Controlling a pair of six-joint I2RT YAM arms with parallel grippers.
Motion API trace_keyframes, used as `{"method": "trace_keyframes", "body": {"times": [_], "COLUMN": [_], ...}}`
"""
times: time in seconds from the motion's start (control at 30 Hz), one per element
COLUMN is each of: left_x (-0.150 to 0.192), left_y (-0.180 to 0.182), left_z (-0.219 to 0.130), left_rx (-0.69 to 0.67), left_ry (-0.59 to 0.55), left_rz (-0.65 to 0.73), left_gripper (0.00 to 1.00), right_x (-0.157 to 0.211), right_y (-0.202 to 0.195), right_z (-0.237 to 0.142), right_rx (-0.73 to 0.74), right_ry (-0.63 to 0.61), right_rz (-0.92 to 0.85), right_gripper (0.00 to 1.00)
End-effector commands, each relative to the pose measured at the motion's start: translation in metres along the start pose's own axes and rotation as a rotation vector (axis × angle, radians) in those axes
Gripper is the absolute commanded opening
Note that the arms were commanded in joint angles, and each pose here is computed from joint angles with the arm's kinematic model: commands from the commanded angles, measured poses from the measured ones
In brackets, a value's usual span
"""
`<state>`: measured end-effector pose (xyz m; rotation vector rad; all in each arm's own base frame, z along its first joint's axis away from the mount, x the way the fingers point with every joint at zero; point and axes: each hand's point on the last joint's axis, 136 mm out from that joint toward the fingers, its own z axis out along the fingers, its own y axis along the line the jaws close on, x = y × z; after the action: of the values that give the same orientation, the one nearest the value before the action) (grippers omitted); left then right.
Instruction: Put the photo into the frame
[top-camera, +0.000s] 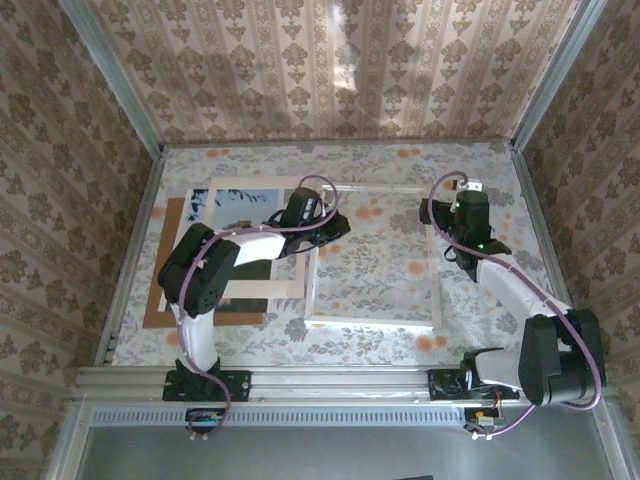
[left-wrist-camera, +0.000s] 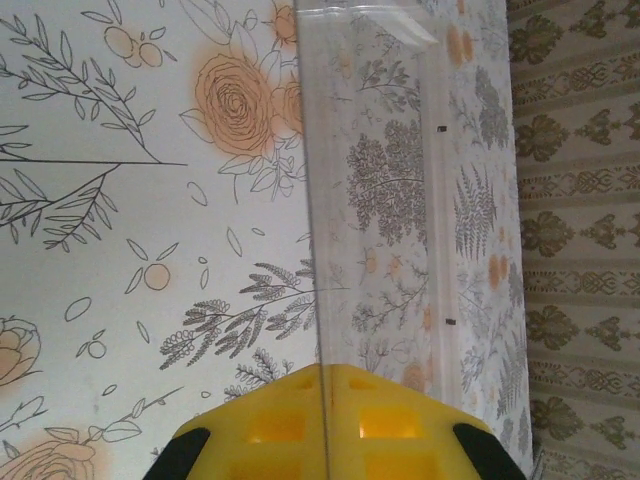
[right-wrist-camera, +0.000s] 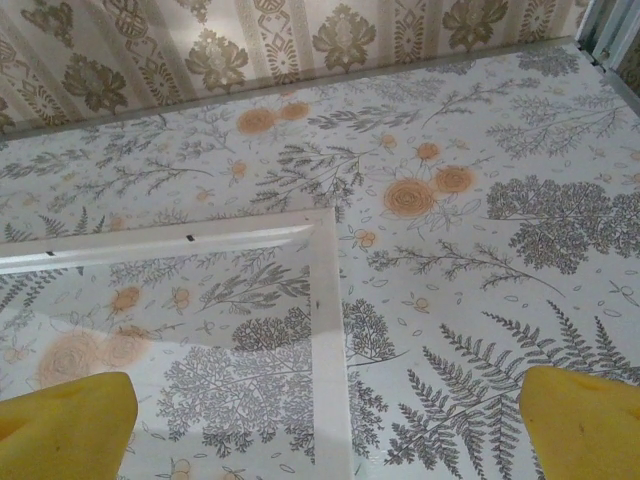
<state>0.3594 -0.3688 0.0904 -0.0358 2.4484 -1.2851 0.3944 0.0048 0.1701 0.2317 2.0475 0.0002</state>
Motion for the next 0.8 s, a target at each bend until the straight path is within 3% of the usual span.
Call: {"method": "trace_keyframes", "body": {"times": [0.0,0.77], "left_x": [0.008,0.024], "left_y": [0.017,0.040], "left_z": [0.005,0.003], "left_rx": [-0.039,-0.106], "left_ry": [0.035,0.084], "left_rz": [0.007,-0.032], "left_gripper": [0.00,0.00], "right_x": [-0.007,0.002], "right_y": [0.005,0.003], "right_z": [0.000,0.004], "right_rx": [-0.010,0.002], "right_ry": [-0.004,0.006], "right_rz": [-0.015,-0.032], "right_gripper": [1.00,1.00]}}
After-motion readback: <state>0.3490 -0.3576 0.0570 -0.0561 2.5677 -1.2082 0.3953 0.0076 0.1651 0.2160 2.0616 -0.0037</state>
